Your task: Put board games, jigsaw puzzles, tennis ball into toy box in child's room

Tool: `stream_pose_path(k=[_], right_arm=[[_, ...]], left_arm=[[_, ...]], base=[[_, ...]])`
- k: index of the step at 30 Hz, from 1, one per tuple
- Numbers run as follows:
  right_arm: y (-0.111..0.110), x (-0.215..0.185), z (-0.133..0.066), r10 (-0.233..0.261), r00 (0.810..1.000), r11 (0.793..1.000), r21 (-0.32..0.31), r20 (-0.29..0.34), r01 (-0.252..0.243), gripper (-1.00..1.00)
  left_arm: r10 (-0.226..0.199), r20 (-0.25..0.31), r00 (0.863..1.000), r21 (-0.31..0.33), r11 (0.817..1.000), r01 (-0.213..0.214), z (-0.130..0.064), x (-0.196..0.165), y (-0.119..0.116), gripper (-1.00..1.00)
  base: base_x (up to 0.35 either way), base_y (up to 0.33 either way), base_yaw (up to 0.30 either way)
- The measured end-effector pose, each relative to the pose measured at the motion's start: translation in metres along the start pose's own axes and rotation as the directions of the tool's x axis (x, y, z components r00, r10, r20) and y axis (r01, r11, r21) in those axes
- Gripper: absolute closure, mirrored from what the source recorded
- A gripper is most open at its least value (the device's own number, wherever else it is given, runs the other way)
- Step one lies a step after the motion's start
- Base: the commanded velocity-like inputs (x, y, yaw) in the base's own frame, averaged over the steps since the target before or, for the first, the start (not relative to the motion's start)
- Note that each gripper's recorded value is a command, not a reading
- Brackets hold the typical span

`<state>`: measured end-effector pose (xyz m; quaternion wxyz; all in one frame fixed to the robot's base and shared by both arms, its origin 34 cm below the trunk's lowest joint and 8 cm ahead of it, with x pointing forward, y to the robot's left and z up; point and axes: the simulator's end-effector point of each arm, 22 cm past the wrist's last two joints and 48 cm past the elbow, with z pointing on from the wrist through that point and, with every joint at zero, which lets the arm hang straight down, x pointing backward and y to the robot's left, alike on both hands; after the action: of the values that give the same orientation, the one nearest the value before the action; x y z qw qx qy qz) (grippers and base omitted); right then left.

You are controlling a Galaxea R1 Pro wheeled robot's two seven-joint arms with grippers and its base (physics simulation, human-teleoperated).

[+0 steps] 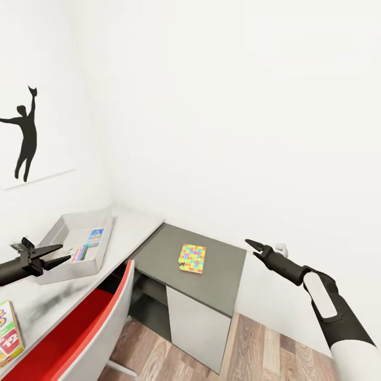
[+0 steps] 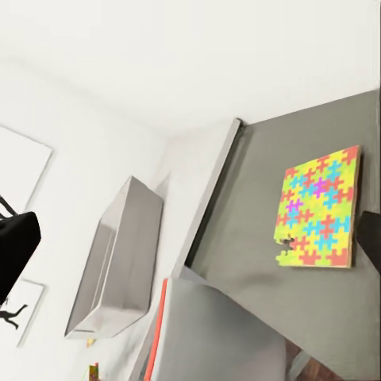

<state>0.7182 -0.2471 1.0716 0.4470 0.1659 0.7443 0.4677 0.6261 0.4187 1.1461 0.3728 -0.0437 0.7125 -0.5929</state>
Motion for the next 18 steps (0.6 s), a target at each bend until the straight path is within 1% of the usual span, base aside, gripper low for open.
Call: stream_pose_path(k=[18], right_arm=[[0.0061, -0.0029, -0.0014, -0.006, 1.000, 1.000, -0.008, 0.007, 0.006, -1.00]], left_arm=[[0.009, 0.003, 1.000, 0.006, 1.000, -0.009, -0.0009, -0.0015, -0.0056, -1.00]], base=[[0.000, 0.000, -0.277]])
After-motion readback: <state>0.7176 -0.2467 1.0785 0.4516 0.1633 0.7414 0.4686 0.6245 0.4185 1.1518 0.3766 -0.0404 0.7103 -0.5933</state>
